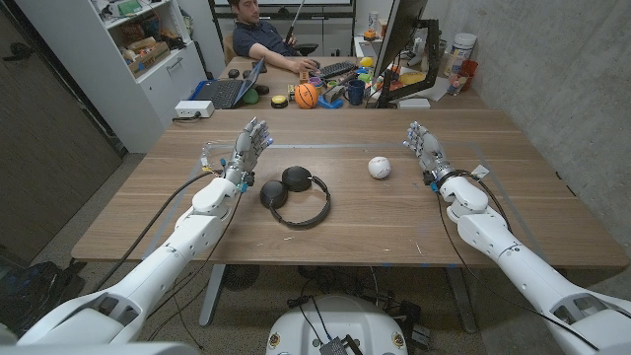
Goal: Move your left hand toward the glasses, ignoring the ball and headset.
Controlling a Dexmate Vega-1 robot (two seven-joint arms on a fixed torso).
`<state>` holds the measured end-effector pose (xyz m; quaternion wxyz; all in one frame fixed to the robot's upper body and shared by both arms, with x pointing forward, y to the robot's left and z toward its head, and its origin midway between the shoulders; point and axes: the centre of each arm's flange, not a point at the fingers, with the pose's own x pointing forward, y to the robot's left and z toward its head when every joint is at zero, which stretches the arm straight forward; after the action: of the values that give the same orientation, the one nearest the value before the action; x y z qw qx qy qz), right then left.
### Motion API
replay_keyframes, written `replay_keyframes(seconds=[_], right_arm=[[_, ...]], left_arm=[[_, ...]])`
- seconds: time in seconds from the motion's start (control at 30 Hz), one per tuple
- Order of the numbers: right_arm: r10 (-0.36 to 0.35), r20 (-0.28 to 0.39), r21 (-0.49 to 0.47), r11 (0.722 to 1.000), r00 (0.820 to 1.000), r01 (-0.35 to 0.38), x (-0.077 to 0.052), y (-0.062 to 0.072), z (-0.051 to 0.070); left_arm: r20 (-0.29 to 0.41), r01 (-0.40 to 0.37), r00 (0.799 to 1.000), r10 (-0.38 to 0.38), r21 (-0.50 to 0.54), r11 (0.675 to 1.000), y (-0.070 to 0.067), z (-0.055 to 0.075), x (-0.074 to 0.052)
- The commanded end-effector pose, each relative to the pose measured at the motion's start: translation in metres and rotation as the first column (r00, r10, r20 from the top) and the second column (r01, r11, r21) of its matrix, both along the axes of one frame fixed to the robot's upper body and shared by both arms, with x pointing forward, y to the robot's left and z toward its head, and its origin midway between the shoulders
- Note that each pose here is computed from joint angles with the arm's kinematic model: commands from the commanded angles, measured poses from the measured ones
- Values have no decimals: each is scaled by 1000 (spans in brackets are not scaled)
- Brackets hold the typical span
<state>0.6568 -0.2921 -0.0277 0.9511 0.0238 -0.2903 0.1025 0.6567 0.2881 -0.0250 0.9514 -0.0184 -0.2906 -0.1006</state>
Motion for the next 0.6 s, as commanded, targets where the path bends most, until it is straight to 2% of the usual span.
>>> replay_keyframes(seconds=[0.03, 0.13, 0.27, 0.47, 0.6], right_arm=[[0, -11, 12, 1000, 1000, 0, 5, -2, -1], [1, -13, 9, 1000, 1000, -1, 6, -3, -1], [3, -21, 17, 1000, 1000, -2, 8, -3, -3], [7, -21, 11, 1000, 1000, -7, 10, -3, -3], [18, -22, 6, 1000, 1000, -18, 13, -1, -3]], left_arm=[[3, -4, 1000, 4, 1, 1000, -2, 4, 4], [4, -6, 1000, 6, -4, 1000, -2, 4, 4], [12, -46, 999, 46, 24, 999, 0, 6, -1], [68, -138, 989, 133, 71, 988, 3, 13, -17], [131, -217, 970, 206, 81, 973, 3, 22, -32]])
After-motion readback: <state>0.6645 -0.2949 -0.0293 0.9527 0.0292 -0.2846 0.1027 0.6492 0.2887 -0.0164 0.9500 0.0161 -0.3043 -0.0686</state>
